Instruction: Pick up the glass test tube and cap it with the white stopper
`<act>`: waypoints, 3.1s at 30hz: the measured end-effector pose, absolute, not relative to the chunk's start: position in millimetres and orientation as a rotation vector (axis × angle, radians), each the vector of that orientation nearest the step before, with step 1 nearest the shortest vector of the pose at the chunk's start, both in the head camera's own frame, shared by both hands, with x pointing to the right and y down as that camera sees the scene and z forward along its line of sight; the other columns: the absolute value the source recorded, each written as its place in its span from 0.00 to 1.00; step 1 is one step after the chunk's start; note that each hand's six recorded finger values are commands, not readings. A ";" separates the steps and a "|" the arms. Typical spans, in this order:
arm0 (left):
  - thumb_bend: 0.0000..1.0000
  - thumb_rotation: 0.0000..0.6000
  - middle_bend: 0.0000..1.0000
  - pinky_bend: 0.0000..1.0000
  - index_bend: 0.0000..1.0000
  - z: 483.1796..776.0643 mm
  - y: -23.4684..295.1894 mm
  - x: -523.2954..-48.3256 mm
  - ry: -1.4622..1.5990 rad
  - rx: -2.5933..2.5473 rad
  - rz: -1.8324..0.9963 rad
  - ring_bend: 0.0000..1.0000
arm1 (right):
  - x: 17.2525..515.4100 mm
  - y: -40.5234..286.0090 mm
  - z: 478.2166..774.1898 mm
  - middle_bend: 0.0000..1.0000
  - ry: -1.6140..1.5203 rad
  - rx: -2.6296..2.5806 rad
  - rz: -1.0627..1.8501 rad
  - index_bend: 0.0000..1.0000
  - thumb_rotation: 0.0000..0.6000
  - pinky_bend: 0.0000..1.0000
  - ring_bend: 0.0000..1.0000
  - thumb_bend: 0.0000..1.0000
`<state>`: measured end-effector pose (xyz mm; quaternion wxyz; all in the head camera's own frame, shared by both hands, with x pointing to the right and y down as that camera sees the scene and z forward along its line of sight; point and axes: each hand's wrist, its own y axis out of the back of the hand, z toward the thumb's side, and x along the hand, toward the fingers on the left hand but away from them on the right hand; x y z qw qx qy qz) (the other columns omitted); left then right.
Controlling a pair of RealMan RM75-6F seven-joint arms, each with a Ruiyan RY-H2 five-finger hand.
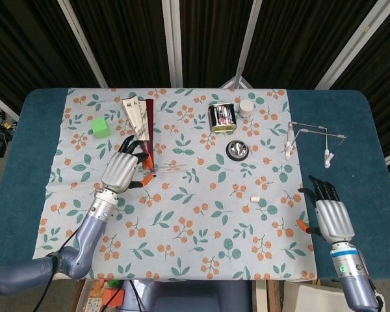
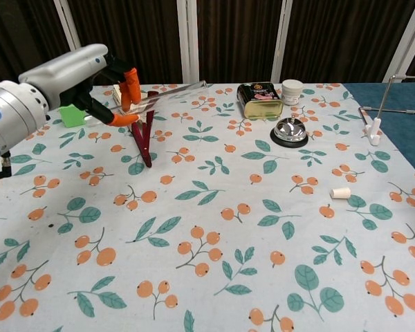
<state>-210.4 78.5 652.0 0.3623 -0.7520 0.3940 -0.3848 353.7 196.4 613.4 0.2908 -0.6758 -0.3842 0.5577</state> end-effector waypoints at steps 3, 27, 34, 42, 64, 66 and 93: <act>0.61 1.00 0.68 0.00 0.66 643.8 74.5 -214.4 1.027 -1.941 -0.975 0.16 | 333.1 188.2 627.4 0.11 -0.955 -1.833 1.480 0.33 1.00 0.00 0.00 0.26; 0.61 1.00 0.68 0.00 0.66 626.0 69.9 -239.0 1.037 -1.930 -0.977 0.16 | 279.3 159.4 704.6 0.16 -0.711 -1.821 1.459 0.44 1.00 0.00 0.00 0.26; 0.61 1.00 0.68 0.00 0.66 628.2 70.1 -240.4 1.039 -1.930 -0.983 0.16 | 278.3 158.5 711.7 0.16 -0.691 -1.814 1.460 0.46 1.00 0.00 0.00 0.26; 0.61 1.00 0.68 0.00 0.66 631.7 68.2 -238.5 1.037 -1.933 -0.983 0.16 | 273.5 155.7 721.2 0.16 -0.693 -1.816 1.468 0.46 1.00 0.00 0.00 0.26; 0.61 1.00 0.68 0.00 0.66 639.9 66.4 -236.3 1.034 -1.934 -0.992 0.16 | 270.8 153.3 730.1 0.18 -0.708 -1.821 1.473 0.53 1.00 0.00 0.00 0.32; 0.61 1.00 0.68 0.00 0.66 640.1 66.5 -236.1 1.033 -1.935 -0.992 0.16 | 271.3 153.2 730.5 0.18 -0.705 -1.819 1.474 0.53 1.00 0.00 0.00 0.32; 0.61 1.00 0.68 0.00 0.66 642.0 68.9 -226.3 1.037 -1.959 -0.983 0.16 | 266.6 131.5 701.2 0.23 -0.801 -1.745 1.314 0.67 1.00 0.00 0.02 0.39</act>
